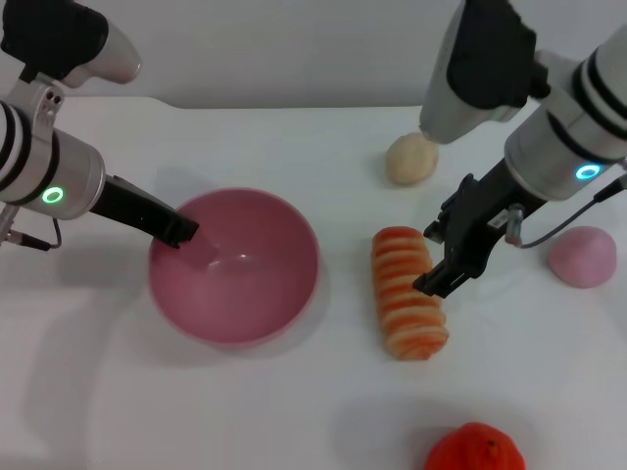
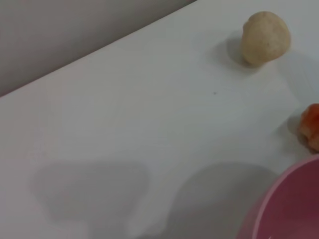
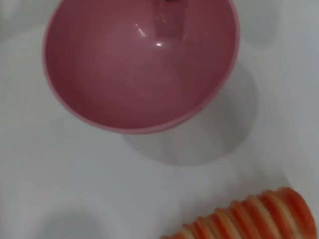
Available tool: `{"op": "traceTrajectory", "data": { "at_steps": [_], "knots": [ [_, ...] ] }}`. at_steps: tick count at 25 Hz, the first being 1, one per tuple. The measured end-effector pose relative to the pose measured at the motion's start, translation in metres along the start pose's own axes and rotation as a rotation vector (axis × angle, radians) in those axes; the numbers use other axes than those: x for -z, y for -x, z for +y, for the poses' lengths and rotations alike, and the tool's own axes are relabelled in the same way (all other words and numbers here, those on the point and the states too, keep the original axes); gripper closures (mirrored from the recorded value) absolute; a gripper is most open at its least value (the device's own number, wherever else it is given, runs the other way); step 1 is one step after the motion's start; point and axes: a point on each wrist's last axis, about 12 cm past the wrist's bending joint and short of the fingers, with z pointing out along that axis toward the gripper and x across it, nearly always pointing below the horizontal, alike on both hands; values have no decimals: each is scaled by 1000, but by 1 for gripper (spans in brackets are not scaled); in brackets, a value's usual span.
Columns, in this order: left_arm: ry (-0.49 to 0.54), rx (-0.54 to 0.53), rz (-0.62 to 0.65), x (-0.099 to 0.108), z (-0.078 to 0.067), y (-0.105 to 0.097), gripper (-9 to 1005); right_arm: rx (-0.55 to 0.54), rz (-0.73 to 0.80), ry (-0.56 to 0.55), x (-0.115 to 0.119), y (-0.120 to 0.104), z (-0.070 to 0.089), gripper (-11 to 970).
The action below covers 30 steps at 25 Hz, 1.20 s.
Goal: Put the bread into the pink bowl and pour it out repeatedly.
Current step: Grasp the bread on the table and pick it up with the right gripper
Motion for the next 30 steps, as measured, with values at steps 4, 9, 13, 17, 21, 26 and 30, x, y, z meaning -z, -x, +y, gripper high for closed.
{"op": "traceTrajectory", "data": {
  "at_steps": [4,9,13,17,21,26,30],
  "knots": [
    [-5,-9,7,-2,-3,-1,955,-6,-5,23,-14,-3,0,266],
    [-8,-19,10,-3,-6,0,955,-15,-13,34,-30,-8,0,273],
    [-9,-21,12,-3,-7,0,954,-22,-2,38,-44,-12,0,278],
    [-11,-24,15,-3,-8,0,954,-27,9,35,-54,-16,0,283],
    [-13,-31,20,-4,-10,0,954,-29,15,33,-62,-18,1,289],
    [-14,-32,21,-4,-10,1,954,-35,16,27,-65,-20,0,295],
    [-16,-37,23,-5,-12,1,954,-37,15,23,-66,-20,-1,301]
  ]
}}
